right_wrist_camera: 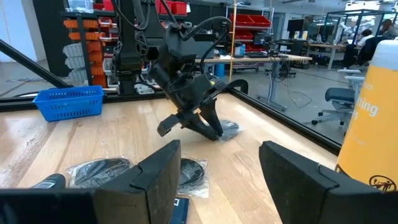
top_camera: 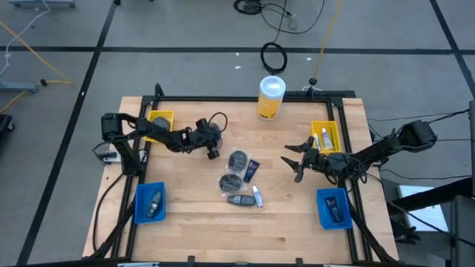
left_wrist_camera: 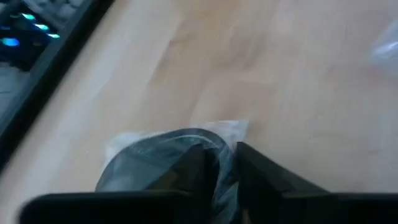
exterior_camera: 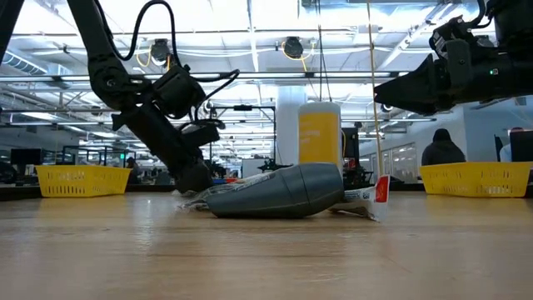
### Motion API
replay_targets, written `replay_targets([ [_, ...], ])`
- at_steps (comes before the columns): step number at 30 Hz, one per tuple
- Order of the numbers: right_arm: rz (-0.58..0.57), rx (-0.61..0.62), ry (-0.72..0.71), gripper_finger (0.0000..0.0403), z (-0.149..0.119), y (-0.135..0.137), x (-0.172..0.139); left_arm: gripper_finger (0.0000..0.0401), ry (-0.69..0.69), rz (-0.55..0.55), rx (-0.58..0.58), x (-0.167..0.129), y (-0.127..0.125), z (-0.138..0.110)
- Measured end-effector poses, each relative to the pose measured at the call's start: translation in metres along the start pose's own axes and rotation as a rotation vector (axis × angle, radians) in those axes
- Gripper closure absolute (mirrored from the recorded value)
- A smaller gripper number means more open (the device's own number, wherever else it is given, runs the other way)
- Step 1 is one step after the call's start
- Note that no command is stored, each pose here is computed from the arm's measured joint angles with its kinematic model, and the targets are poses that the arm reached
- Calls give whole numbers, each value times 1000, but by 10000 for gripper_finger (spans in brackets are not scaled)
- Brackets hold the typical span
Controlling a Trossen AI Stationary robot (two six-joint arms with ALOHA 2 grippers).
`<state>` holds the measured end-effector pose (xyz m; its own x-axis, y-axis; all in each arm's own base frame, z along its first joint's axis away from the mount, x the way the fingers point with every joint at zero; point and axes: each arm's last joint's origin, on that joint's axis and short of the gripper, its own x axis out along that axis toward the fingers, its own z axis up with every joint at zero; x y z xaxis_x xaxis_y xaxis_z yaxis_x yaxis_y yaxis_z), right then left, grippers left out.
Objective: Pick & Place Travel size toiletries
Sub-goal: Put the black hairbrush into the left yellow bin
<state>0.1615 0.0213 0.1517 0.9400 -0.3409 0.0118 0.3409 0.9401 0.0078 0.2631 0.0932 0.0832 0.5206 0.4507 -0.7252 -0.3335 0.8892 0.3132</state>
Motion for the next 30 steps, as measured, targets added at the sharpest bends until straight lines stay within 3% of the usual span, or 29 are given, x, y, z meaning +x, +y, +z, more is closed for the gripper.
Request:
replay_targets([
  [4,0,0,0,193,0,0,0,389,24,90,15,-5,1,0],
  [9,0,0,1,193,0,0,0,389,14,184,66,-25,-5,8],
  [20,0,3,7,193,-1,0,0,397,-167,369,106,-100,-24,35],
  [26,0,7,7,193,-1,0,0,398,-115,556,182,-141,-24,22],
  [30,0,11,6,193,-1,0,0,397,-17,580,203,-157,-14,2],
])
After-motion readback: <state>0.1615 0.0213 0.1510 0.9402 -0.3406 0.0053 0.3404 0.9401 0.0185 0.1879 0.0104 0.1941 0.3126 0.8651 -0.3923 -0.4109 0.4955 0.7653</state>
